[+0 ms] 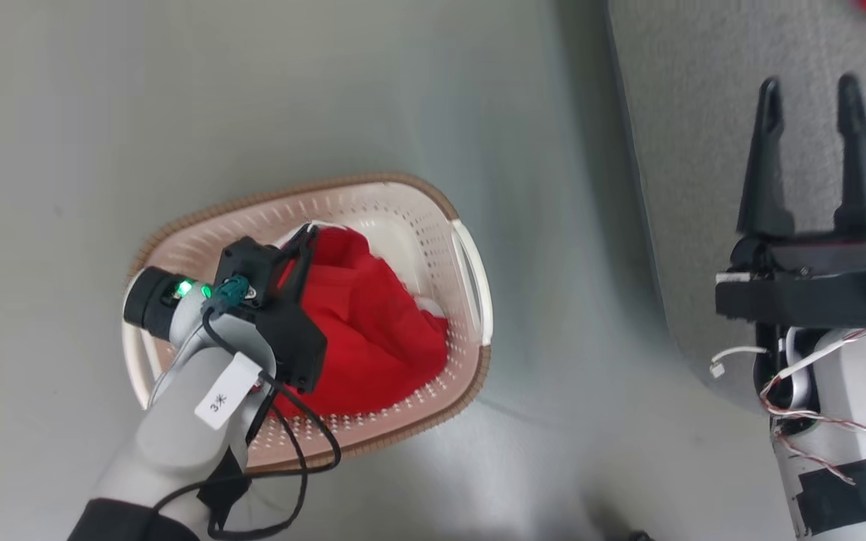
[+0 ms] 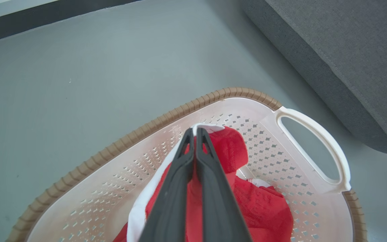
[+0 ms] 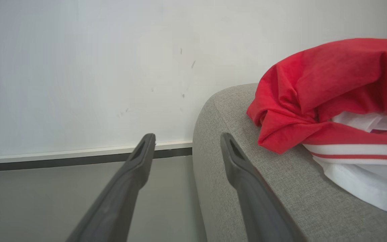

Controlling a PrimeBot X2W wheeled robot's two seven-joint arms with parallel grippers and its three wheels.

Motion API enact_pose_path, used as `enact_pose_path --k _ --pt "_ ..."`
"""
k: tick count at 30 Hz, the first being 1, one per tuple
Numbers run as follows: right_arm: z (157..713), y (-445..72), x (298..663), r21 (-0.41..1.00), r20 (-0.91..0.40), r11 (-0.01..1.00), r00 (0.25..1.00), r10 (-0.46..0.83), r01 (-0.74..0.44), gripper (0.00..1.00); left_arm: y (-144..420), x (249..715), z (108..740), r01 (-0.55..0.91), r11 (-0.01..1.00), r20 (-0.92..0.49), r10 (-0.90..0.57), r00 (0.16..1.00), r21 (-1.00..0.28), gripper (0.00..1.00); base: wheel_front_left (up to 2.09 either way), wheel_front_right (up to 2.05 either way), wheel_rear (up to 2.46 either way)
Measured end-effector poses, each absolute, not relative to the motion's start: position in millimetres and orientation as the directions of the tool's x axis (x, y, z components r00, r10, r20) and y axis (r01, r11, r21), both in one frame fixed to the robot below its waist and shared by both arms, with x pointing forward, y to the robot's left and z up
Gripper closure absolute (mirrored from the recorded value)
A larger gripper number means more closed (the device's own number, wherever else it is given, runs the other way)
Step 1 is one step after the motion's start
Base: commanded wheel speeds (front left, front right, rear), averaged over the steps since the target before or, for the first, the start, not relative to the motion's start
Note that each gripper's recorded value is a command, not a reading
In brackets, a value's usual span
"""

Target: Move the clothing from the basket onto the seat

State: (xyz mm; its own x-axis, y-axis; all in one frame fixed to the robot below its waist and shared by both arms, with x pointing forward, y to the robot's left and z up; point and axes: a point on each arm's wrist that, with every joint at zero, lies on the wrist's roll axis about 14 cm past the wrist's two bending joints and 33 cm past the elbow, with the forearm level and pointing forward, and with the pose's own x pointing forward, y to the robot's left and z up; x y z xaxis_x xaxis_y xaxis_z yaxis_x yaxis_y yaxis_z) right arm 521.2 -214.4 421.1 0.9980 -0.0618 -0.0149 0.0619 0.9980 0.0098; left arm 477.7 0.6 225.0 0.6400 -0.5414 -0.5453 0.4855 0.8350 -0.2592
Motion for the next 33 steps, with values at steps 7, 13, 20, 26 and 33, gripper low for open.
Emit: enact_pose_path --k 7,13,20,26,33 --pt "442 -198 514 0.022 0.009 1.0 1.0 -0.005 0.005 0.0 3 497 285 0.503 0.835 -0.43 -0.547 0.719 -0.221 1.0 0.0 0.0 0.0" --pt "459 -182 511 0.04 0.032 0.998 0.999 0.041 -0.043 0.0 7 511 338 0.516 0.837 -0.313 -0.547 0.777 -0.181 1.0 0.0 0.0 0.0" --pt "479 -167 498 0.059 0.054 0.995 0.996 0.077 -0.08 0.0 6 527 425 0.529 0.834 -0.109 -0.547 0.83 -0.154 1.0 0.0 0.0 0.0" --pt "498 -151 487 0.069 0.079 0.989 0.989 0.124 -0.13 0.0 8 526 491 0.537 0.835 0.034 -0.537 0.843 -0.119 1.0 0.0 0.0 0.0" --pt "509 -143 465 0.067 0.081 0.985 0.985 0.154 -0.159 0.0 11 514 554 0.545 0.836 0.158 -0.53 0.833 -0.068 1.0 0.0 0.0 0.0"
